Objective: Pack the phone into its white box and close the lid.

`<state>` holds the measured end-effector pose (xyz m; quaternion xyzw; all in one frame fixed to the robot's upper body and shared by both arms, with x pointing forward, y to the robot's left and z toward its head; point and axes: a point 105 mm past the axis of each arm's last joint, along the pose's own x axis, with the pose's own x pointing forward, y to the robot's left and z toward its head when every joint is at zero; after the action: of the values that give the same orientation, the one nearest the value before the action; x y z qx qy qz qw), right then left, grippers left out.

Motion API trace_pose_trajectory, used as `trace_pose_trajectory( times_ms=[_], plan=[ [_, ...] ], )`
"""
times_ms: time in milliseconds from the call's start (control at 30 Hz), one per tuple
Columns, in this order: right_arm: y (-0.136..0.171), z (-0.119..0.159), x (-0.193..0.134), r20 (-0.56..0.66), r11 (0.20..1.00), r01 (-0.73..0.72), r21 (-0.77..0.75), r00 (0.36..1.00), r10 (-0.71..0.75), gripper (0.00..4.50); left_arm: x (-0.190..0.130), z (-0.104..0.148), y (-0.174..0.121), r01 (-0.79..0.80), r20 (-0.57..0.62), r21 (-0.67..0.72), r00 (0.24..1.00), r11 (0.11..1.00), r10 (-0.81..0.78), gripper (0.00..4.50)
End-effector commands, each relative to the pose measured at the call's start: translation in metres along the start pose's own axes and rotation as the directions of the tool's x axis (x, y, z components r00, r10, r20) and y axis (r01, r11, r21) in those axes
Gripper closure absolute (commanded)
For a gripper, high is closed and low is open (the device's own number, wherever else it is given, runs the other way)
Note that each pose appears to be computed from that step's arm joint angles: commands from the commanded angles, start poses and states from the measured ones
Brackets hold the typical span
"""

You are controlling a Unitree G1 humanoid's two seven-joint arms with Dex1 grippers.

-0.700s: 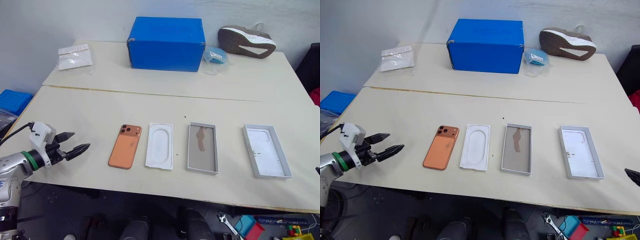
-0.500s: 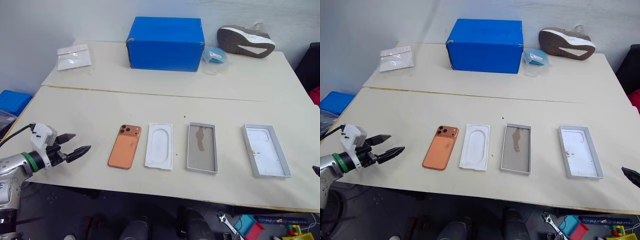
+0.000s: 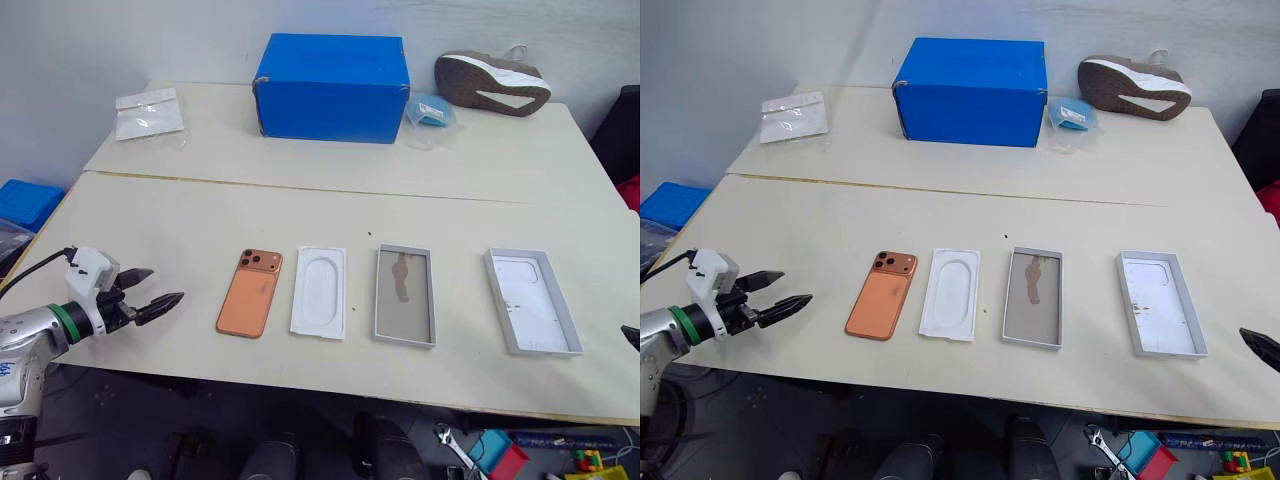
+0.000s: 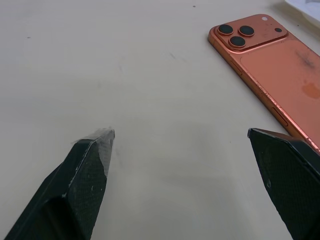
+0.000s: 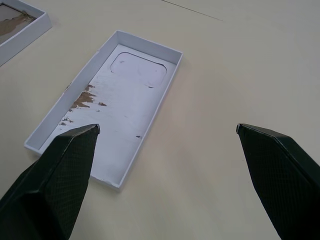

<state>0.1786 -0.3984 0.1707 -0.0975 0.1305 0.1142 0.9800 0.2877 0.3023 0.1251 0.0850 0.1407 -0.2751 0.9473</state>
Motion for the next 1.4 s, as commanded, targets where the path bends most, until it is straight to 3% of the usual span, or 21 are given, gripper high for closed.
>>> trace_pose_trajectory(
  times_ms=[33, 200, 367, 467, 600, 700, 833, 1100, 1367, 1400],
  plan=[
    [-0.002, 0.009, -0.003, 0.023, 1.000, 0.015, -0.024, 1.000, -0.014, 0.00, 0.001, 0.008, 0.004, -0.020, 0.014, 0.031, 1.000, 0.999, 0.019, 0.02],
    [0.005, 0.024, 0.000, 0.049, 0.998, -0.003, -0.069, 0.999, 0.006, 0.00, 0.007, 0.015, -0.002, 0.029, 0.020, -0.022, 0.999, 0.999, -0.029, 0.02],
    [0.056, 0.054, 0.019, 0.046, 0.956, -0.204, -0.213, 0.975, 0.218, 0.00, 0.018, 0.039, -0.028, 0.221, 0.053, -0.128, 0.975, 0.967, -0.216, 0.02],
    [0.085, 0.071, 0.029, 0.063, 0.920, -0.298, -0.255, 0.944, 0.324, 0.00, 0.022, 0.043, -0.048, 0.333, 0.014, -0.156, 0.942, 0.930, -0.335, 0.02],
    [0.135, 0.082, 0.038, 0.033, 0.824, -0.451, -0.344, 0.871, 0.491, 0.00, 0.027, 0.045, -0.085, 0.501, -0.060, -0.256, 0.845, 0.827, -0.531, 0.02],
    [0.162, 0.085, 0.043, 0.017, 0.757, -0.522, -0.394, 0.819, 0.574, 0.00, 0.035, 0.040, -0.097, 0.532, -0.124, -0.243, 0.812, 0.811, -0.570, 0.02],
    [0.194, 0.081, 0.046, -0.017, 0.664, -0.602, -0.444, 0.746, 0.666, 0.00, 0.049, 0.049, -0.115, 0.562, -0.130, -0.374, 0.755, 0.737, -0.642, 0.02],
    [0.219, 0.072, 0.051, -0.033, 0.587, -0.650, -0.483, 0.683, 0.730, 0.00, 0.066, 0.058, -0.150, 0.565, -0.161, -0.562, 0.641, 0.604, -0.750, 0.02],
    [0.226, 0.072, 0.053, 0.000, 0.594, -0.642, -0.484, 0.679, 0.734, 0.00, 0.083, 0.043, -0.160, 0.502, -0.261, -0.567, 0.642, 0.653, -0.721, 0.02],
    [0.226, 0.072, 0.053, 0.004, 0.600, -0.637, -0.483, 0.684, 0.730, 0.00, 0.085, 0.044, -0.162, 0.510, -0.251, -0.568, 0.640, 0.646, -0.726, 0.20]
  ],
)
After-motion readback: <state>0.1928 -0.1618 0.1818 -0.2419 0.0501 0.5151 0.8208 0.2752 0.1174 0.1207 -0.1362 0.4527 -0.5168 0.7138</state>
